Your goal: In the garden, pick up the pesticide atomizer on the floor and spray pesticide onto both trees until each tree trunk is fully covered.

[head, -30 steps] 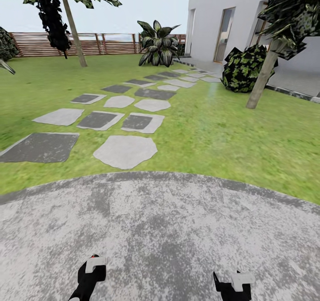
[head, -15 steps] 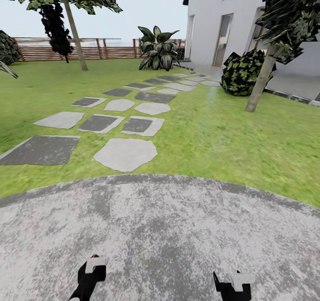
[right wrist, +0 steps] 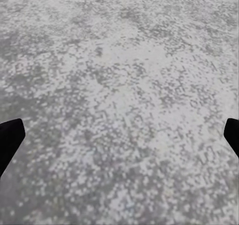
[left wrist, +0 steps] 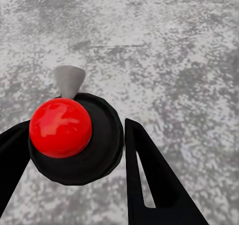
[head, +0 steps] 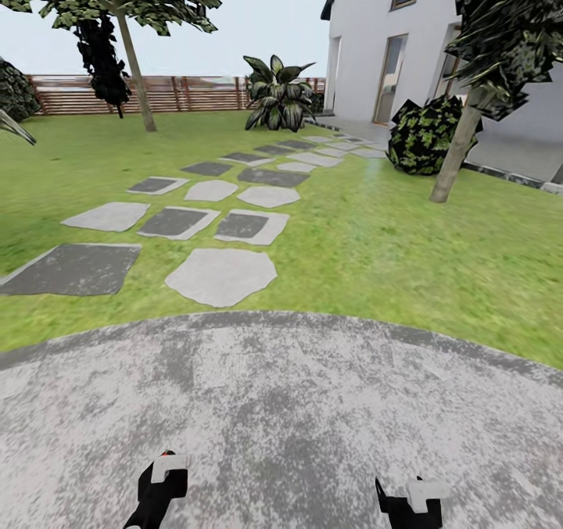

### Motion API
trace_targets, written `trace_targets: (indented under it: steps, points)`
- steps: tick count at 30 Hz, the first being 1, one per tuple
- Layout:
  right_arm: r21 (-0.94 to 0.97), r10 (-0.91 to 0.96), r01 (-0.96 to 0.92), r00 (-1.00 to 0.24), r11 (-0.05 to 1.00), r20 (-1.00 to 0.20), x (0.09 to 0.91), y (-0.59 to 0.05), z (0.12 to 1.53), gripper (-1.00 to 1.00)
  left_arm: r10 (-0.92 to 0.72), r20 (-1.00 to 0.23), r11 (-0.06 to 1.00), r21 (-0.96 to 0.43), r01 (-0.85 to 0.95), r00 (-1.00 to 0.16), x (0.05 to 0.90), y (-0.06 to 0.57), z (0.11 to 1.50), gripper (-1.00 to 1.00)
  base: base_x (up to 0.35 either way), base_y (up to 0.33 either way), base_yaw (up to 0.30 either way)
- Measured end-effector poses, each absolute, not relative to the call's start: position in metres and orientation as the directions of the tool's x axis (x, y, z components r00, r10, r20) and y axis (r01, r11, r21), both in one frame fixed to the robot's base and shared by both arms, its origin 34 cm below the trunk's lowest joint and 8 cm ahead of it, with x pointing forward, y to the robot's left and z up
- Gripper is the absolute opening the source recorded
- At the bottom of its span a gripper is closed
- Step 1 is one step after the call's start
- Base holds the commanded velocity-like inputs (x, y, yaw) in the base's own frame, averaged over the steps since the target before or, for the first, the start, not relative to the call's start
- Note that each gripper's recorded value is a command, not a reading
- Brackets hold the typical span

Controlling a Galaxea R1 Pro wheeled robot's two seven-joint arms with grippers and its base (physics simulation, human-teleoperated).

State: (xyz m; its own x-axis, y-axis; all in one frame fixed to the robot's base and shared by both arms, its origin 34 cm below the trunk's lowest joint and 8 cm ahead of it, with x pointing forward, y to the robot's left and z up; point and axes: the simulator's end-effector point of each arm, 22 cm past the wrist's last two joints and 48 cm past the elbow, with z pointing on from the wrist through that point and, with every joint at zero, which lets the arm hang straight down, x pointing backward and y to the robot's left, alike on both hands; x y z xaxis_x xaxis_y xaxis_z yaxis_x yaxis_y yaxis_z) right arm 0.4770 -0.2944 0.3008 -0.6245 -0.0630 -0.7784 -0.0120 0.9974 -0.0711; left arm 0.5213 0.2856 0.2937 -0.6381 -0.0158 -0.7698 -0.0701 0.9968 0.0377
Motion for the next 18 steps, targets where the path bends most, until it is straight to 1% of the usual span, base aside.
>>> trace_targets:
  steps: [3,7,18]
  points:
    - [-0.071,-0.063,-0.012,-0.621,0.997,-0.781,0.478,-0.294,0.302,1.00,-0.016,-0.772,0.997,0.037,-0.070,-0.636,0.522,0.285,0.295,-1.00,0.098,0.000,0.000]
    - [-0.071,-0.063,-0.011,-0.616,0.997,-0.785,0.480,-0.294,0.305,1.00,-0.017,-0.776,0.997,0.036,-0.070,-0.631,0.524,0.285,0.298,-1.00,0.193,0.071,0.000]
    - [-0.071,-0.064,-0.011,-0.603,0.997,-0.795,0.485,-0.294,0.311,1.00,-0.018,-0.786,0.997,0.033,-0.071,-0.618,0.529,0.283,0.305,-1.00,0.274,0.166,0.002]
